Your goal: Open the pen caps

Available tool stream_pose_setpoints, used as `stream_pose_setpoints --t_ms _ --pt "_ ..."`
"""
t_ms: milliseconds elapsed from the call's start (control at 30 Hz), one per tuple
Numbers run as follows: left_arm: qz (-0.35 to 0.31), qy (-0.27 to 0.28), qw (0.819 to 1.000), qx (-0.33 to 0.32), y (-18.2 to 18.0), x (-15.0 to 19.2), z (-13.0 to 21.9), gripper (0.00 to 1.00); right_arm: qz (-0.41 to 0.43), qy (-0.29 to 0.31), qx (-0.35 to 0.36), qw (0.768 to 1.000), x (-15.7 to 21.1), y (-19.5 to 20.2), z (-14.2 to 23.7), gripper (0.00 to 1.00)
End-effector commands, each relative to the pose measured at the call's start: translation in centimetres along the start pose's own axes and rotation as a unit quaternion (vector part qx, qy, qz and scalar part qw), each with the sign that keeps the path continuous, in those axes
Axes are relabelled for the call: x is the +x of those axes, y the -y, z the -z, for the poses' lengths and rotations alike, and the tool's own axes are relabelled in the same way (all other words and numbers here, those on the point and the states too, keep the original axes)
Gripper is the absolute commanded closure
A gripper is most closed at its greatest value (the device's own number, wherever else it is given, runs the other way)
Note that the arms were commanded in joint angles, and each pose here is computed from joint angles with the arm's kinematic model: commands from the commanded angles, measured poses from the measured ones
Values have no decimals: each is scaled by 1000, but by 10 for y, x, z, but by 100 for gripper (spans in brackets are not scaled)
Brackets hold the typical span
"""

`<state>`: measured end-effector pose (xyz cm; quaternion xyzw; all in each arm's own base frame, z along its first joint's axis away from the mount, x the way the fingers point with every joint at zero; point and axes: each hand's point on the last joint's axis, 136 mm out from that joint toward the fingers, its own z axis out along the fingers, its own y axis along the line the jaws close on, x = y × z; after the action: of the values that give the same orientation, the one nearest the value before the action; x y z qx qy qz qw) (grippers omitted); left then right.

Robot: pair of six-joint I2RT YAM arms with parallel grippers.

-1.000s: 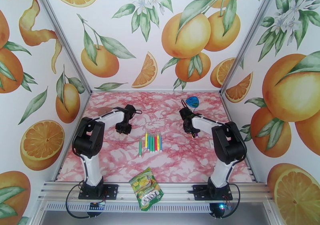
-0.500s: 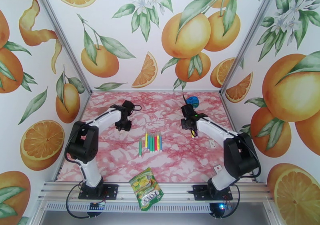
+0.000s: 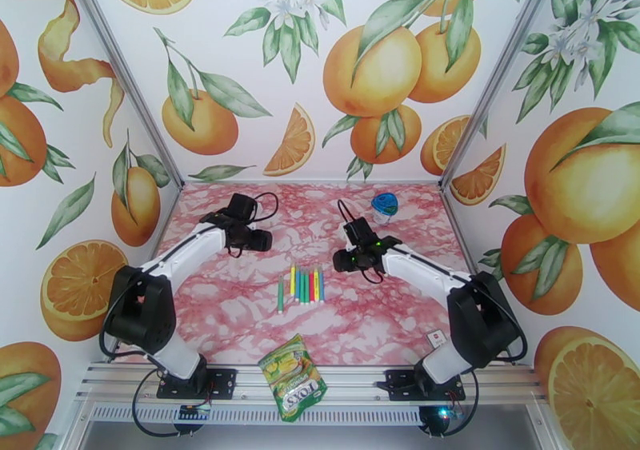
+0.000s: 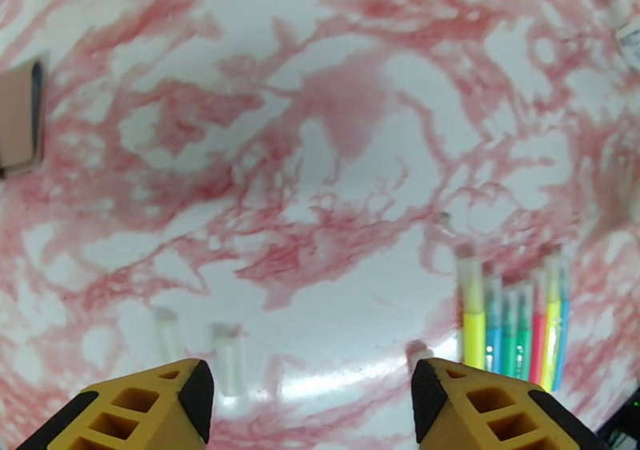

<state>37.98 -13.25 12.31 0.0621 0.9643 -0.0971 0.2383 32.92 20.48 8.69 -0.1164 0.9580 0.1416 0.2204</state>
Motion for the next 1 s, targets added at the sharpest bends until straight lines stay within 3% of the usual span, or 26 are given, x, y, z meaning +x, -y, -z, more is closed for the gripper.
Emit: stream_pose_setpoints --t_ms 0,300,533,967 --pt "11 69 995 68 19 -26 17 27 -10 11 -56 998 -3 -22 1 51" --pt "23 123 982 141 32 -43 32 26 -20 -25 -100 994 15 -46 -21 51" --pt "37 155 976 151 30 -48 43 25 -27 -46 -101 993 21 -51 -35 52" --pt "41 155 976 149 24 -40 43 24 -22 -84 -73 994 39 -56 -61 56"
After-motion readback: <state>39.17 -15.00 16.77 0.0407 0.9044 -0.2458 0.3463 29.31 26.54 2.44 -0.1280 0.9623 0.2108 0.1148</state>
